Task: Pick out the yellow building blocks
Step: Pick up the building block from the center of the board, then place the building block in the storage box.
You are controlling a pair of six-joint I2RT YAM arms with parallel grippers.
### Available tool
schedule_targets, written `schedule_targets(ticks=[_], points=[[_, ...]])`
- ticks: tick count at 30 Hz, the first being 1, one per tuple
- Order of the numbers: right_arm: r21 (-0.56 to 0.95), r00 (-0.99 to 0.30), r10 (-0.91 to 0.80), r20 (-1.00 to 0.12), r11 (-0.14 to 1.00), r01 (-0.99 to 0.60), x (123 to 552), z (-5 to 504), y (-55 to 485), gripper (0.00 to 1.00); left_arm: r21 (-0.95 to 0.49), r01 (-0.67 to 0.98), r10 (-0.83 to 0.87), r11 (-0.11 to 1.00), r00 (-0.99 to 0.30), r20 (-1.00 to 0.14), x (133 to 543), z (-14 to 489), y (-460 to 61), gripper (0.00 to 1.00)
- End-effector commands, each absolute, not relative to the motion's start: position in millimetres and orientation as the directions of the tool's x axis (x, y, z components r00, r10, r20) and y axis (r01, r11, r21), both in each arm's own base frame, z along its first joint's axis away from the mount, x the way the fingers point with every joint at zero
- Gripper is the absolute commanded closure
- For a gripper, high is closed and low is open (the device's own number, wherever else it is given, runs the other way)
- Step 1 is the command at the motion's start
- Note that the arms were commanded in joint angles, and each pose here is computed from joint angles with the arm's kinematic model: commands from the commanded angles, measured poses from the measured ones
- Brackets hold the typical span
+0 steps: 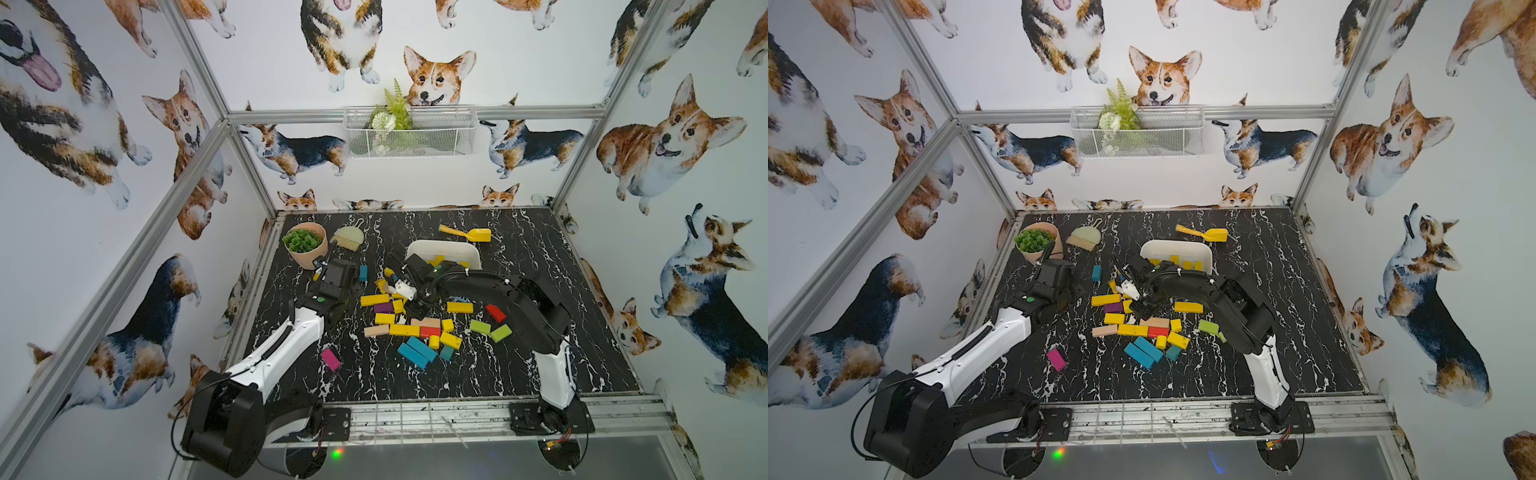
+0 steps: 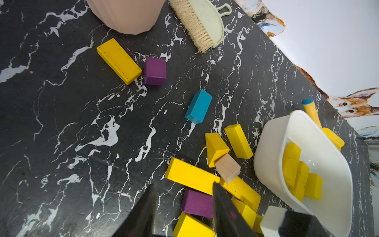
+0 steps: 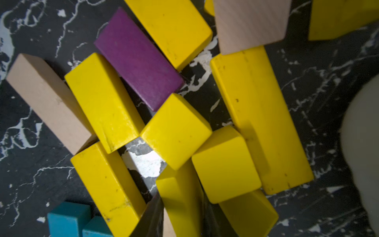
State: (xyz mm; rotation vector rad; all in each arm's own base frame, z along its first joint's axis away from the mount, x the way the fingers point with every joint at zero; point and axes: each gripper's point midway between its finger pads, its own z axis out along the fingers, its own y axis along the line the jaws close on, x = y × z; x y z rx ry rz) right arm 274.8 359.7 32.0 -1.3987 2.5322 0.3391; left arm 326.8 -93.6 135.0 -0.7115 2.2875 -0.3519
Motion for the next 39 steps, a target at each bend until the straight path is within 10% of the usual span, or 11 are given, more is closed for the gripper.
schedule_targets(ticks=[1,20,28,39], points=[[0.047,-0.505,-0.817,-0.28,0.514,-0.857,278,28,355,0.69,-0.467,-0.389,-0.606,0.794,-0.567,-0.558,331,146,-93,0.53],[-0.004,-0.468,-0.672,-0.575,0.574,-0.819,288,123,357,0.91,-0.491,-0.337,-0.592,0.804,-0.537,-0.6,331,161,-92,0.54],[0.018,-0.721,-0.232,-0.653,0.947,-0.32,369,144,271,0.93,-0.498,-0.319,-0.587,0.806,-0.538,-0.605,332,162,-94,0.54],[0.081,-0.84,-0.027,-0.543,0.993,-0.083,416,97,245,0.93,-0.509,-0.326,-0.598,0.797,-0.544,-0.588,327,157,-93,0.54]])
